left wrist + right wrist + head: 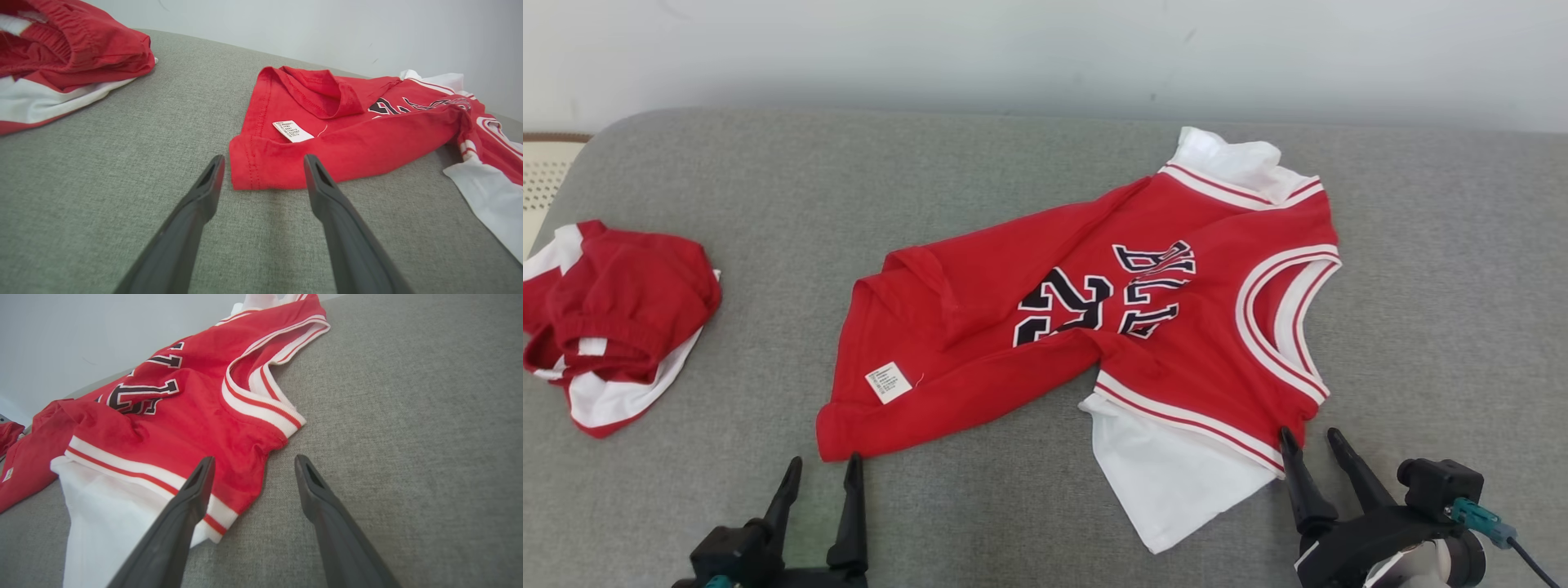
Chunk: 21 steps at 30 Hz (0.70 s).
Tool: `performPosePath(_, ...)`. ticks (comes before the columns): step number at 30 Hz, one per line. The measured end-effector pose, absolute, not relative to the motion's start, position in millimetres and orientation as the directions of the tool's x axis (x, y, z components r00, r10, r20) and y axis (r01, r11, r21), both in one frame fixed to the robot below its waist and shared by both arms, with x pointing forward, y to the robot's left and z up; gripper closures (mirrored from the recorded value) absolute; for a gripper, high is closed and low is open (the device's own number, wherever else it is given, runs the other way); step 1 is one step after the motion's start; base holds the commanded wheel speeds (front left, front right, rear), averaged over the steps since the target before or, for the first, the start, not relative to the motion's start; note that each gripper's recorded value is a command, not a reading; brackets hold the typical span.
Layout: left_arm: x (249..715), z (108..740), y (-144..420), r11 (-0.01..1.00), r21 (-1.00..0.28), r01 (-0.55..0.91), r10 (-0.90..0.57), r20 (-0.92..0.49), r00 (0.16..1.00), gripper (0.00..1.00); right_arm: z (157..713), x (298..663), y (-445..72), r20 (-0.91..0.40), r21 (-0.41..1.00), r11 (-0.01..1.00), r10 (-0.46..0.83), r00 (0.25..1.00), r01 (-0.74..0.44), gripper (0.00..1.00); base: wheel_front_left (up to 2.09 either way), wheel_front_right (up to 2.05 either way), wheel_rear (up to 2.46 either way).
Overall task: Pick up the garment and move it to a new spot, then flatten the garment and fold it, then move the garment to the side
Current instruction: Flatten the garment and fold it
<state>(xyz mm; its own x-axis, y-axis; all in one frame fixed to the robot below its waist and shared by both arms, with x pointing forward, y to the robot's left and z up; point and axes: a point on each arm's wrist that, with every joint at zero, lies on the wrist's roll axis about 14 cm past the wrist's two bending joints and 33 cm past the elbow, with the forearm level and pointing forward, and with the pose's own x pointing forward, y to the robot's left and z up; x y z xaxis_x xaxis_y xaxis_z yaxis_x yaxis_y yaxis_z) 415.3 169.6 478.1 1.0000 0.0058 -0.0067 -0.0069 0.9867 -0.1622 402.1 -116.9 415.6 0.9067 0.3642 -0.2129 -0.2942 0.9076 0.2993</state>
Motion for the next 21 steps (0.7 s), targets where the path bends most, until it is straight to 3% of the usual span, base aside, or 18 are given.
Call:
performPosePath(8,416,485,175,0.988,-0.153,-0.018,0.02,0.012,1.0,0.0,397,404,-103,-0.266,0.304,0.899,0.397,0.879,-0.314,0.0,0.0,0.0,0.0)
performPosePath(9,415,486,177,0.988,-0.152,-0.022,0.025,0.015,1.0,0.0,396,405,-102,-0.269,0.303,0.898,0.401,0.876,-0.318,0.29,0.0,0.0,0.0)
performPosePath(10,415,487,179,0.988,-0.151,-0.026,0.029,0.018,0.999,0.0,396,406,-100,-0.272,0.298,0.898,0.405,0.873,-0.324,0.93,0.0,0.0,0.0)
performPosePath(11,415,487,179,0.988,-0.15,-0.025,0.029,0.021,0.999,0.0,395,408,-101,-0.275,0.291,0.899,0.405,0.872,-0.326,1.0,0.0,0.0,0.0)
performPosePath(21,415,496,162,0.986,-0.165,0.03,-0.023,0.046,0.999,0.0,400,415,-150,-0.284,0.182,0.947,0.307,0.908,-0.263,1.0,0.0,0.0,0.0)
